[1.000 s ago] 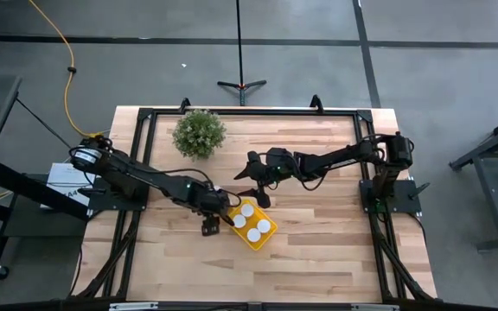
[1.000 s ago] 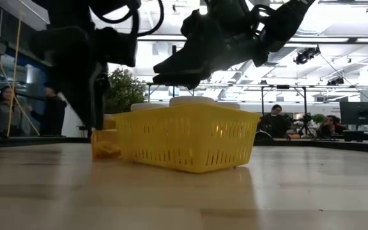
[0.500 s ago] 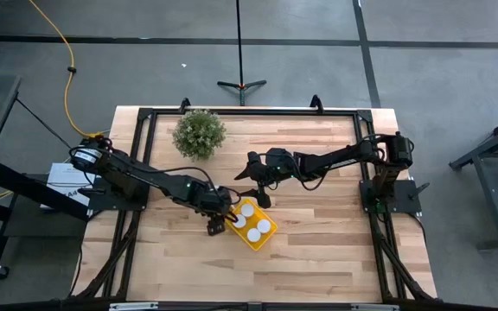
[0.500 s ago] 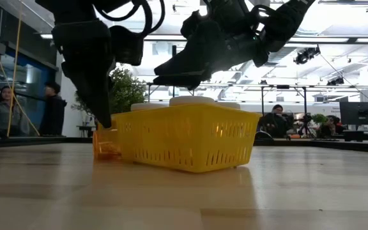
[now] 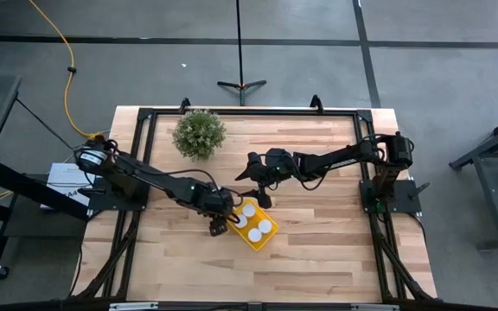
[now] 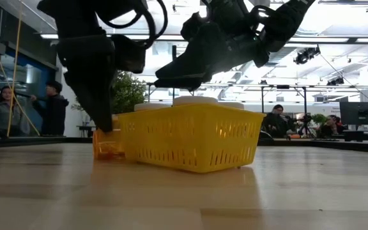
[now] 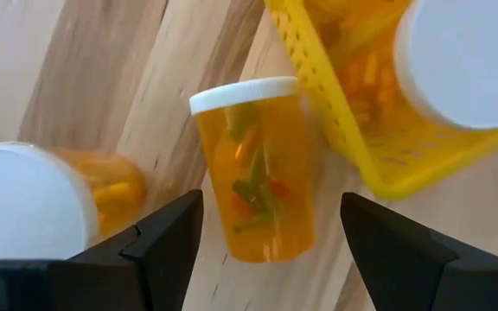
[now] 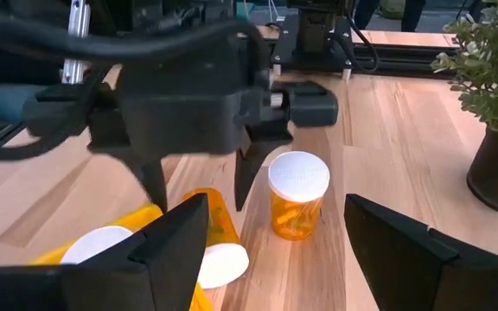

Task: Pick and place pill bottles into a basket
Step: Put the pill bottle into the yellow transparent bin

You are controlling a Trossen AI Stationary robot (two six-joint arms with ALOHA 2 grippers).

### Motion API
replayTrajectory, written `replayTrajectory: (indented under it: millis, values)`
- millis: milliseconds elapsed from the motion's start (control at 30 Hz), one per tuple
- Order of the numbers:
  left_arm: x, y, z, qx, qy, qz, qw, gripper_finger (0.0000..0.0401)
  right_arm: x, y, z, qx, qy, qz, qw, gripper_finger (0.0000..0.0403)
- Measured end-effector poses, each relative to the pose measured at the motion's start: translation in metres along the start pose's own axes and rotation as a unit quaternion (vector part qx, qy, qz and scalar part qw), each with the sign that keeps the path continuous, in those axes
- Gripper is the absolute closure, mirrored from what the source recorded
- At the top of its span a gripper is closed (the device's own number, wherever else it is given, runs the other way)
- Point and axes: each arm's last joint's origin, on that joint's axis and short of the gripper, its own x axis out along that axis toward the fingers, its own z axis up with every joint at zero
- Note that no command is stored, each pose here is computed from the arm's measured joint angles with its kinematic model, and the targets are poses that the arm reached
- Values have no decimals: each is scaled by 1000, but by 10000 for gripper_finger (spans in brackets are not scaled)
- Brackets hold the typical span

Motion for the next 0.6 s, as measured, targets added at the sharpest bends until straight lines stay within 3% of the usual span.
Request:
replayTrajectory:
  millis: [267, 600]
  values:
    - [17, -1, -2, 3, 17, 11, 1000, 91, 0, 0, -2, 2, 7, 1, 1000, 141]
    - [18, -1, -1, 15, 10, 15, 1000, 98, 0, 0, -1, 2, 7, 0, 1000, 141]
